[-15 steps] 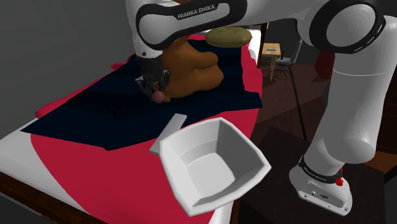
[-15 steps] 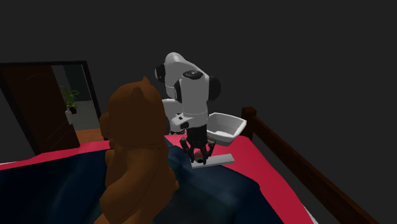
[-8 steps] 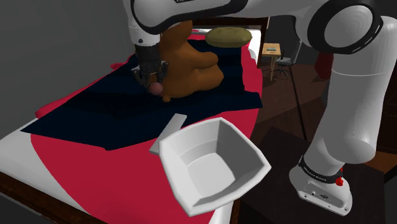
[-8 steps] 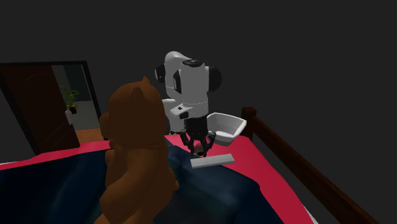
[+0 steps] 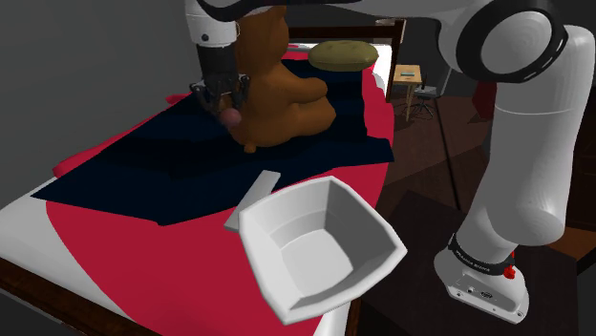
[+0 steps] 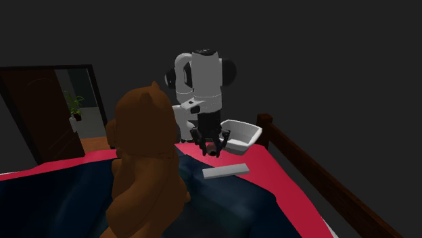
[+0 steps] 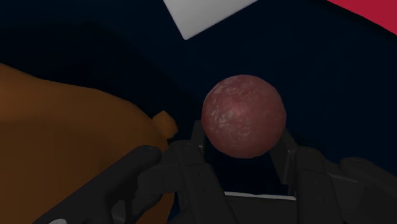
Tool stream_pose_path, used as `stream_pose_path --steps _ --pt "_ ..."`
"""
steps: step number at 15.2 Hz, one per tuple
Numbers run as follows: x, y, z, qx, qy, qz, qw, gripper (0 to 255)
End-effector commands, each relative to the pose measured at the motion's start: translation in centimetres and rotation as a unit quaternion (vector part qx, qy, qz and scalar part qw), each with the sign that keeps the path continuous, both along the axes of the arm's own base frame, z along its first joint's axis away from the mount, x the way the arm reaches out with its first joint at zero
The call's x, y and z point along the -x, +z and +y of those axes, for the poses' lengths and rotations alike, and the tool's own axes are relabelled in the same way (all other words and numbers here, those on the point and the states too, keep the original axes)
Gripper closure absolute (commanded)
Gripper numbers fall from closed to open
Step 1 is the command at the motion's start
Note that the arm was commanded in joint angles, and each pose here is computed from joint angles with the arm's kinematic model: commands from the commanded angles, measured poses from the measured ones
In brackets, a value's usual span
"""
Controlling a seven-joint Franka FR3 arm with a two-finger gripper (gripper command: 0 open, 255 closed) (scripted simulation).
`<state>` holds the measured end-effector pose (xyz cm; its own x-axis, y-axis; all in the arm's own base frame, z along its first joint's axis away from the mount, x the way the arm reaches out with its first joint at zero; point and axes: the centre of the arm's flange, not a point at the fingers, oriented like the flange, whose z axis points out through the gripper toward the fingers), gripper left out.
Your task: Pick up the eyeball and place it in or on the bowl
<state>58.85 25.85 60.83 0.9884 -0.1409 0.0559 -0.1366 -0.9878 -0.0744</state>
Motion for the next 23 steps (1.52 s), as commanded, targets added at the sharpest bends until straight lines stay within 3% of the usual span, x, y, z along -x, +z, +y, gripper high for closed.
stream_pose_path --steps 1,23 --pt "-0.1 0.9 0.0 0.0 0.0 0.0 1.0 255" --pt "28.0 1.2 7.5 0.0 0.0 0.0 1.0 255"
